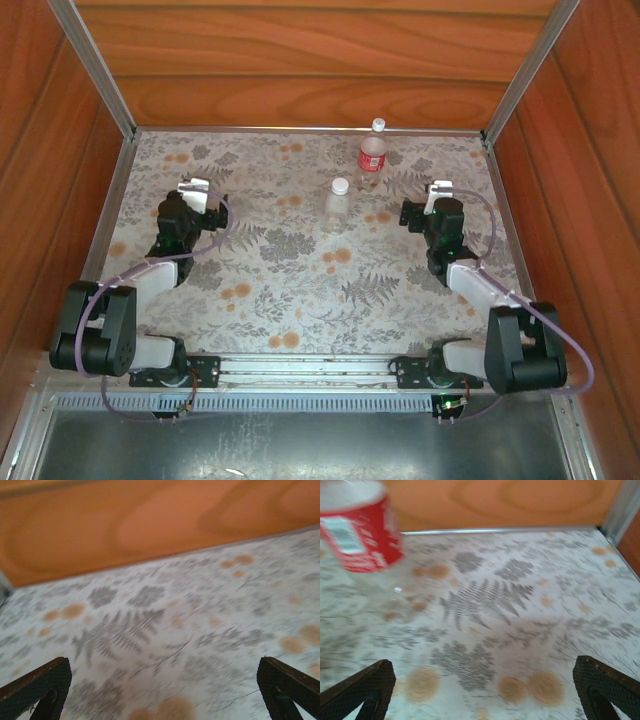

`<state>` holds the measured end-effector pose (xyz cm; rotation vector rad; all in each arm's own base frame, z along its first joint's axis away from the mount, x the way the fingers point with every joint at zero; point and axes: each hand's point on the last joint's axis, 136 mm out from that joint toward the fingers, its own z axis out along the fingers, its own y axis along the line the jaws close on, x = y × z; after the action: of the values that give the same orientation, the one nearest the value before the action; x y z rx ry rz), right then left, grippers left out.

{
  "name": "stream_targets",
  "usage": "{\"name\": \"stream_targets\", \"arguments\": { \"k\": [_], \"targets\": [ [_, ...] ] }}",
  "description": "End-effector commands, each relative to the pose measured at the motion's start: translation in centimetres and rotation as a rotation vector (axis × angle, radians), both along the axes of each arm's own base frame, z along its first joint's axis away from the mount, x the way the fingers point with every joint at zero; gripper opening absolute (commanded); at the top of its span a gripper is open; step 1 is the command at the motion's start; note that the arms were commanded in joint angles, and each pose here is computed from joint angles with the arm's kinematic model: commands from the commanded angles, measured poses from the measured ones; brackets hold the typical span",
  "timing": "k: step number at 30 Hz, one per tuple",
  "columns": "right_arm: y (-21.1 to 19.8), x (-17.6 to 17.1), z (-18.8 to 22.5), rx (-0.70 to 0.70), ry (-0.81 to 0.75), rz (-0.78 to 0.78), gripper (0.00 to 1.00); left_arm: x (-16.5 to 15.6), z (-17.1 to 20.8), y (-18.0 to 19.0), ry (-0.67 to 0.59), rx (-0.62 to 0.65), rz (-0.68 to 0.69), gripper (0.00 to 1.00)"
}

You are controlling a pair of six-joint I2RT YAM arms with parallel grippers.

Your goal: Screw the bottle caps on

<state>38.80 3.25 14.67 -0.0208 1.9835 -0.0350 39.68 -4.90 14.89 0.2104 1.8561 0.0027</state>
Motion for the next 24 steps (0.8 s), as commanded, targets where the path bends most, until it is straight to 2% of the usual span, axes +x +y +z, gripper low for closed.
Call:
{"name": "stream_targets", "arguments": {
  "k": [1, 4, 8, 10, 13, 19, 24],
  "targets": [
    [-2.8, 1.3, -0.5, -0.054, -0.052, -0.106, 0.98, -0.5, -3.8, 4.1, 0.117, 0.026, 0.175, 1.00],
    [-3.7, 1.2, -2.4, 0.005, -0.027, -0.110, 0.99, -0.1, -5.1, 4.9, 0.123, 0.021, 0.215, 1.00],
    [-4.2, 0.5, -4.6, 0.071, -0.079, -0.094, 1.00, 0.0, -5.4, 5.6, 0.123, -0.009, 0.241, 1.00],
    [-3.6, 0.6, -4.8, 0.064, -0.111, -0.053, 1.00, -0.4, -5.9, 6.4, 0.105, -0.041, 0.261, 1.00],
    [-3.4, 1.0, -5.5, 0.068, -0.017, -0.048, 1.00, -0.3, -6.3, 6.3, 0.041, -0.054, 0.242, 1.00],
    [-3.1, 1.4, -5.5, 0.064, -0.002, -0.027, 1.00, -0.2, -6.4, 8.2, 0.052, -0.065, 0.350, 1.00],
    [-3.1, 1.4, -5.5, 0.064, -0.001, -0.030, 1.00, -0.2, -6.3, 8.1, 0.051, -0.061, 0.348, 1.00]
  ]
}}
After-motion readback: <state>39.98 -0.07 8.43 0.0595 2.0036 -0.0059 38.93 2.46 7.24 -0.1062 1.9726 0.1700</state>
